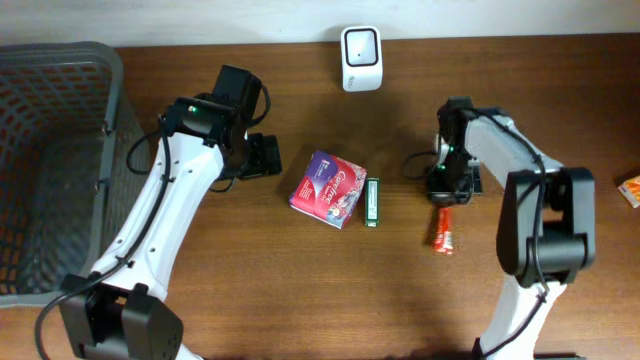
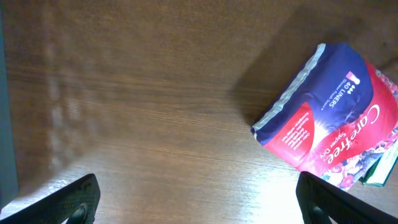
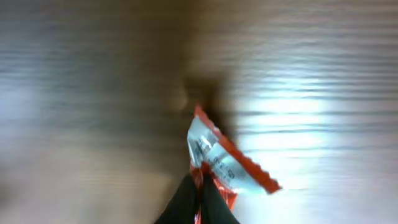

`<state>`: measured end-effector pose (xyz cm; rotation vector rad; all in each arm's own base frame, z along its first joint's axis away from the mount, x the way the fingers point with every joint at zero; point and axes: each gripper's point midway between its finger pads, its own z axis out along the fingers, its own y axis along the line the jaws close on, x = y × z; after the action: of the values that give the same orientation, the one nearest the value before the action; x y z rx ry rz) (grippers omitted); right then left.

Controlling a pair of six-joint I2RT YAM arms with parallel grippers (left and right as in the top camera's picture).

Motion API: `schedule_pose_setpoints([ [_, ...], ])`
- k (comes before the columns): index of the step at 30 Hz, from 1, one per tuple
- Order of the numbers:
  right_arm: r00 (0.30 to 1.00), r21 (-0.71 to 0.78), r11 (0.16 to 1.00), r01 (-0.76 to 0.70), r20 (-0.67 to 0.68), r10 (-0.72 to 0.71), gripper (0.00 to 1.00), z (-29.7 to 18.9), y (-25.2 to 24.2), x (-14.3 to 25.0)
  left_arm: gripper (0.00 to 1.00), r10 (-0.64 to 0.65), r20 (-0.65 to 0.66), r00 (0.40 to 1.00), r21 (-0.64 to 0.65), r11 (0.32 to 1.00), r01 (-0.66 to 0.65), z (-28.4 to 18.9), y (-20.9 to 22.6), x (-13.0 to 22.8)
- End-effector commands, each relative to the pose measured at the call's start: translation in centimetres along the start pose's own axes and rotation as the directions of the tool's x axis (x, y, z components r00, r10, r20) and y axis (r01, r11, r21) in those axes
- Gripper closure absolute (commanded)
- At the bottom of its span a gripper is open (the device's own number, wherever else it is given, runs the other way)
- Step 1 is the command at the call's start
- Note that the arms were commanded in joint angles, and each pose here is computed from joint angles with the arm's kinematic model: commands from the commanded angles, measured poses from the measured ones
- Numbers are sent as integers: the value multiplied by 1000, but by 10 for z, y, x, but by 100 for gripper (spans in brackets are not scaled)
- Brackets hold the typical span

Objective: Scan the item barcode

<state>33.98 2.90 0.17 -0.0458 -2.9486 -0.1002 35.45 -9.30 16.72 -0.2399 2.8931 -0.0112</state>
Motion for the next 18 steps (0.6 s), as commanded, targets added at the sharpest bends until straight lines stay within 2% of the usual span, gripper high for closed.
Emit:
schedule_pose_setpoints([
  [1,987,-395,904,160,52,-152,96,-42,74,-10,1,-12,11,1000,-3,1000,12,-3,2,-1],
  [3,956,-573,765,294,171,-239,96,-75,110,-15,1,-12,10,1000,-3,1000,12,-3,2,-1],
  [5,931,-680,636,365,262,-255,96,-95,132,-17,1,-12,11,1000,-3,1000,12,-3,2,-1],
  [10,913,-834,372,407,361,-190,96,-138,164,-18,1,-12,11,1000,-3,1000,12,-3,2,-1],
  [12,913,-839,361,406,362,-187,96,-140,165,-17,1,-12,11,1000,-3,1000,12,-3,2,-1],
  [14,917,-866,304,396,357,-177,96,-148,171,-13,1,-12,11,1000,-3,1000,12,-3,2,-1],
  [18,884,-855,245,457,405,-234,96,-139,199,-5,1,-12,11,1000,-3,1000,12,-3,2,-1],
])
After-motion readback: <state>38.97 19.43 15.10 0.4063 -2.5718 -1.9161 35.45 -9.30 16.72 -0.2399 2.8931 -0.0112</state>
